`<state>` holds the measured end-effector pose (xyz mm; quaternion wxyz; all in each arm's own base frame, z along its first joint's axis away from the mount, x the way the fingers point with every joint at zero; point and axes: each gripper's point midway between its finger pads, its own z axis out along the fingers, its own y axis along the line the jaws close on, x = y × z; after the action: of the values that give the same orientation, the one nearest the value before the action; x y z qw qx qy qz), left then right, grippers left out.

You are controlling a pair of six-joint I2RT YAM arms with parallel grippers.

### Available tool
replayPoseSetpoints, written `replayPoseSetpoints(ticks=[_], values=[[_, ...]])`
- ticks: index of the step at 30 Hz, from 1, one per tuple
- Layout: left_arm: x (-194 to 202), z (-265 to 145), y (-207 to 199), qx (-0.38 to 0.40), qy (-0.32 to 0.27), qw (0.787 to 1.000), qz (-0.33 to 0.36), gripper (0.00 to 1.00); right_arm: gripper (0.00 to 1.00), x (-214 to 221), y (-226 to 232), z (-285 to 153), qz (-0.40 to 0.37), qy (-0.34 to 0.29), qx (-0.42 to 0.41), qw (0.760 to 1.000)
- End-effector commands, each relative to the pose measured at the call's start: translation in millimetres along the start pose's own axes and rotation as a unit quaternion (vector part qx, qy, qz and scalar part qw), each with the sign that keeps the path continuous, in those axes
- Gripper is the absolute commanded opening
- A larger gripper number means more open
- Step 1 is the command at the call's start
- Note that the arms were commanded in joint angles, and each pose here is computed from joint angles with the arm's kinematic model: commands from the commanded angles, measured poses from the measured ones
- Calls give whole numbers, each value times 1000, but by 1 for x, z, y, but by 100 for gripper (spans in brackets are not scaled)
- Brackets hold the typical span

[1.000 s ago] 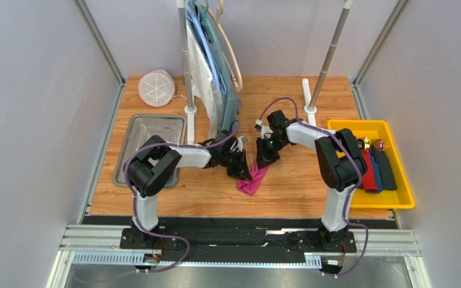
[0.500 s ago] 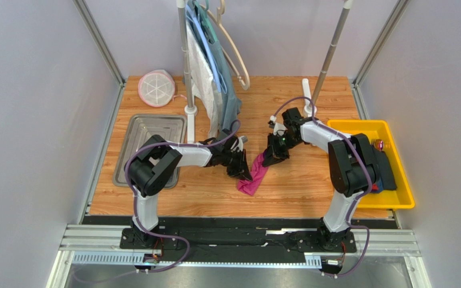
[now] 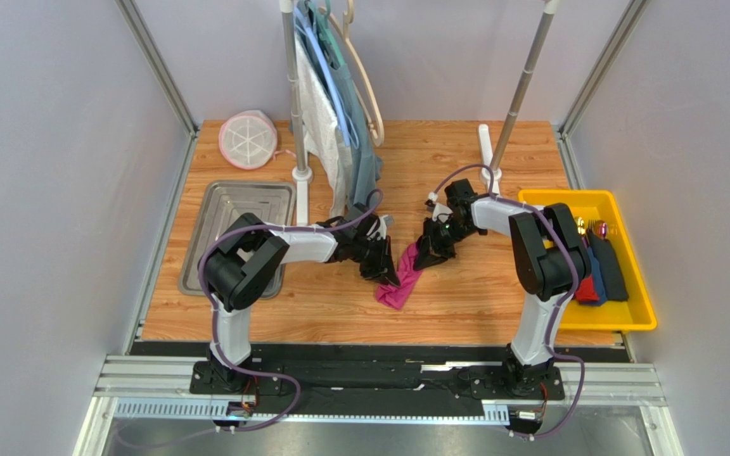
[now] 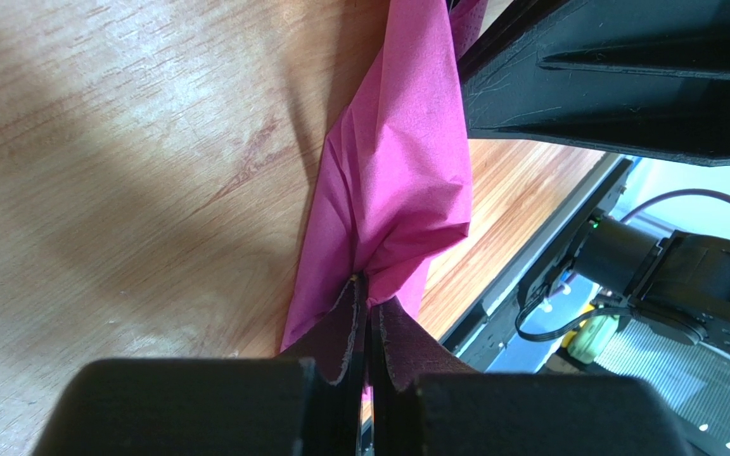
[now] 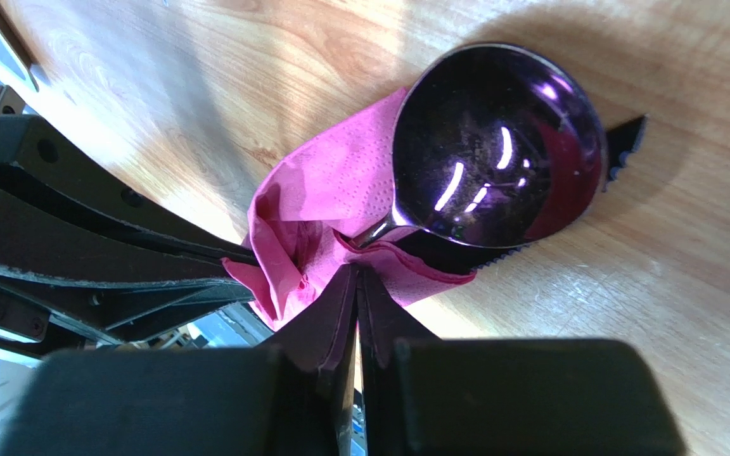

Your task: Place the utensils on the paper napkin and roll it up

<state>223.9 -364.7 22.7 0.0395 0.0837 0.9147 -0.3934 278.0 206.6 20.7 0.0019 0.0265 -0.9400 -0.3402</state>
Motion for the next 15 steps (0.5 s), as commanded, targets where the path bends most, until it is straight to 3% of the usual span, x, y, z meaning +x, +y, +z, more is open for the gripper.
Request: replayPoseSetpoints(ticks=[1, 7, 15], values=[[-6, 6, 13, -36, -15, 999, 19, 0, 7, -1, -17, 14, 4, -5, 24, 1000], [-18, -8, -29, 2, -36, 998, 57, 0, 4, 4, -28, 18, 12, 1, 47, 999], [-15, -15, -66, 34, -30, 997, 55, 0, 2, 5, -34, 19, 18, 0, 60, 998]])
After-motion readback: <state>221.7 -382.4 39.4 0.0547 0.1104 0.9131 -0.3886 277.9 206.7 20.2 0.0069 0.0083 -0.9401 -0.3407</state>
